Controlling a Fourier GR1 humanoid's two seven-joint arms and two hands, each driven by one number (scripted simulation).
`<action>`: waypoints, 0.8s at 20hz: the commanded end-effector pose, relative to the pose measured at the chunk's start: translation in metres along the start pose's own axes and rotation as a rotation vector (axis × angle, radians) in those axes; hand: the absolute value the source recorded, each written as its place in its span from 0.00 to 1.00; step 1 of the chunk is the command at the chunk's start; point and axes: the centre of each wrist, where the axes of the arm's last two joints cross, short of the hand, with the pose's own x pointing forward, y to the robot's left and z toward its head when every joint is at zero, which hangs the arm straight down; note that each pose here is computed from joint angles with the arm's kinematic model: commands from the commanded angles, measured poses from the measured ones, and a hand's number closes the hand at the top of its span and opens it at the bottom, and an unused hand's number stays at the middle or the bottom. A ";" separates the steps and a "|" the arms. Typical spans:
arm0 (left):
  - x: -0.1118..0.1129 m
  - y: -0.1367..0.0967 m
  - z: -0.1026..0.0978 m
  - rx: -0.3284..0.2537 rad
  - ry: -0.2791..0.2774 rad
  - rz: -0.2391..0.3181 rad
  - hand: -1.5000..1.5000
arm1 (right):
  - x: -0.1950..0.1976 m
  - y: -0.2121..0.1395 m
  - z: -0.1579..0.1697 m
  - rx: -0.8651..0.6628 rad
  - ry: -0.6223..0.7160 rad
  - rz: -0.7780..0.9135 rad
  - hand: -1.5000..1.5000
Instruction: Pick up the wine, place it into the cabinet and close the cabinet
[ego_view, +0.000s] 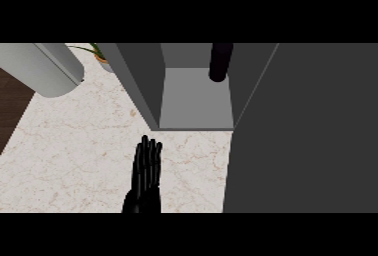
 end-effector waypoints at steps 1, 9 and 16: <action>0.028 0.019 0.010 -0.040 -0.006 -0.001 0.00 | 0.012 0.000 0.023 0.094 -0.020 -0.103 1.00; 0.061 0.057 0.022 -0.130 0.003 0.020 0.00 | 0.008 0.010 0.020 0.184 -0.025 -0.018 1.00; 0.069 0.085 0.023 -0.073 -0.009 -0.001 0.00 | 0.001 0.024 0.030 0.298 0.079 -0.189 1.00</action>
